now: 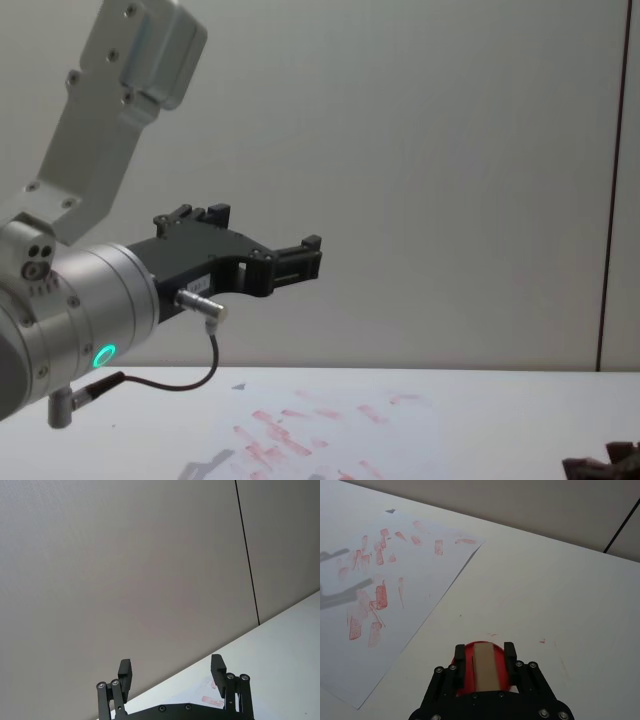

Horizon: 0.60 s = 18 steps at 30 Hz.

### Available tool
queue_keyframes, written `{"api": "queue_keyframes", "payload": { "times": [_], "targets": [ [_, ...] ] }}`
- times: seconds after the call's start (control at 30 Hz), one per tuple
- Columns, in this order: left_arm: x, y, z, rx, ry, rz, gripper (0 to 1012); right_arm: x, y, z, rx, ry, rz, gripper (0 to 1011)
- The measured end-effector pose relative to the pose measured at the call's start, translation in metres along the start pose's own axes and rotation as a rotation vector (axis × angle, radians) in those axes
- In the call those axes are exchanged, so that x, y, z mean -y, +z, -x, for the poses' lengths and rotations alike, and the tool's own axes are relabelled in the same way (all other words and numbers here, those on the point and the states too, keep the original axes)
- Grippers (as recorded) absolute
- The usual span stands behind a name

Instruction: Use the one hand to pick up the stamp and affix it onto the A4 paper.

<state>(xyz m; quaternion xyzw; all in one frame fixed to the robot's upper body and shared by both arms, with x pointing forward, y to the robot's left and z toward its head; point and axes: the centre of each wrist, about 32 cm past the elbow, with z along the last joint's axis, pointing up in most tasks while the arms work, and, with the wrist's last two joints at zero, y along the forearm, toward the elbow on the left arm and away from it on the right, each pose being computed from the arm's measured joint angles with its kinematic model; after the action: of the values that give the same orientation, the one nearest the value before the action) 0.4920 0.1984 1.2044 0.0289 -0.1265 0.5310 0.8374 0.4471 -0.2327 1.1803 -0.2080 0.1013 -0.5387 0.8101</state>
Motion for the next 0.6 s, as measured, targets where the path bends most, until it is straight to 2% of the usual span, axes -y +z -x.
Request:
{"api": "queue_keyframes", "payload": {
  "times": [0.1,0.13,0.23,0.47,0.53,0.6],
  "targets": [
    [0.0,0.0,0.0,0.0,0.0,0.0,1003,-0.0001,-0.0003,0.0,0.0,-0.001,0.002,538],
    [0.0,0.0,0.0,0.0,0.0,0.0,1003,-0.0001,-0.0003,0.0,0.0,-0.001,0.003,538],
    [0.0,0.0,0.0,0.0,0.0,0.0,1003,-0.0001,-0.0005,0.0,0.0,-0.001,0.005,666],
    [0.0,0.0,0.0,0.0,0.0,0.0,1003,-0.0002,-0.001,0.0,0.0,-0.002,0.008,854],
    [0.0,0.0,0.0,0.0,0.0,0.0,1003,-0.0002,-0.0011,0.0,0.0,-0.002,0.009,939],
    [0.0,0.0,0.0,0.0,0.0,0.0,1003,-0.0002,-0.0011,0.0,0.0,-0.002,0.009,969]
  ]
}}
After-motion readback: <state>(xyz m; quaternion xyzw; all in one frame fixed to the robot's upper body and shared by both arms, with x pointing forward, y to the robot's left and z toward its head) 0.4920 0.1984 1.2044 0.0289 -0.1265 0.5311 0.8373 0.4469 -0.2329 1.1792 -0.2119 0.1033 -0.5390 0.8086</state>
